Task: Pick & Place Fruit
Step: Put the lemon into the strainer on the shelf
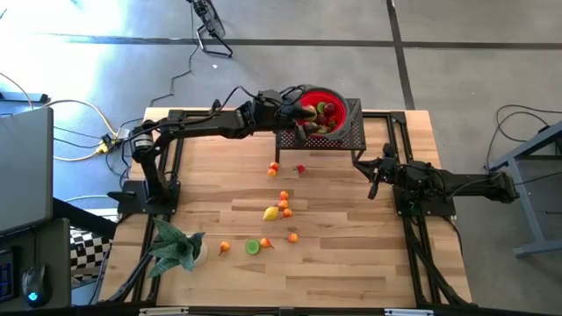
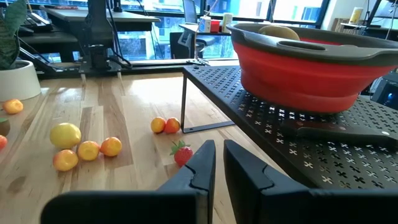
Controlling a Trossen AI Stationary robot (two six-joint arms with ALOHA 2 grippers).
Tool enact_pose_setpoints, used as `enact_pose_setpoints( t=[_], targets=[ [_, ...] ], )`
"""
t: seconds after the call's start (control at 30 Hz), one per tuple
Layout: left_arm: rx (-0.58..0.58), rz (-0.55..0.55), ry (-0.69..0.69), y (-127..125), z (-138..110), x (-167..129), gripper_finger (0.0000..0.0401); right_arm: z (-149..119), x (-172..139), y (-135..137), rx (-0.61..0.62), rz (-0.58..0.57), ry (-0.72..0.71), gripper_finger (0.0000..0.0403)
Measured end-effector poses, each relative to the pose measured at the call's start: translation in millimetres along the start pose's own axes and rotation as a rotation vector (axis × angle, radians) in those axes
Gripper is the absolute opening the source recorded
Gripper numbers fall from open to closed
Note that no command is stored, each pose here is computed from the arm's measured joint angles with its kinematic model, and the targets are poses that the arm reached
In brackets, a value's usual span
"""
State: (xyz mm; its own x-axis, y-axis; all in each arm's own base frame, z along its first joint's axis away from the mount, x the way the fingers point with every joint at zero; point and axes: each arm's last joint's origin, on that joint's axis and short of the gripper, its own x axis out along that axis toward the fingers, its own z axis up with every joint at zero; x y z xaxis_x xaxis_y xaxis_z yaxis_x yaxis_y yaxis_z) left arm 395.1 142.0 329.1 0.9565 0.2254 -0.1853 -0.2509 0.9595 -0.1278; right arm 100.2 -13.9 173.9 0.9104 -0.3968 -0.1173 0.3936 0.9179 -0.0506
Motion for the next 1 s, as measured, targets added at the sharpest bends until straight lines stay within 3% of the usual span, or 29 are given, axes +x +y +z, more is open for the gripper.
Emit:
enact_pose_setpoints(
  t=[0.23, 0.37, 0.57, 1.0],
  targets=[
    [-0.009, -0.063, 0.080, -12, 2, -12, 0.0257, 0, 0, 0, 0.000, 0.000, 0.001, 0.0026],
    [-0.006, -0.086, 0.121, -24, 6, -23, 0.0231, 0, 0, 0, 0.000, -0.001, 0.001, 0.0026],
    [-0.033, -0.108, 0.304, -43, -7, -34, 0.0185, 0, 0, 0, 0.000, 0.000, 0.000, 0.0026],
    [-0.143, -0.207, 0.551, -113, -36, -47, 0.0155, 0, 0, 0, 0.000, 0.000, -0.001, 0.0026]
  ],
)
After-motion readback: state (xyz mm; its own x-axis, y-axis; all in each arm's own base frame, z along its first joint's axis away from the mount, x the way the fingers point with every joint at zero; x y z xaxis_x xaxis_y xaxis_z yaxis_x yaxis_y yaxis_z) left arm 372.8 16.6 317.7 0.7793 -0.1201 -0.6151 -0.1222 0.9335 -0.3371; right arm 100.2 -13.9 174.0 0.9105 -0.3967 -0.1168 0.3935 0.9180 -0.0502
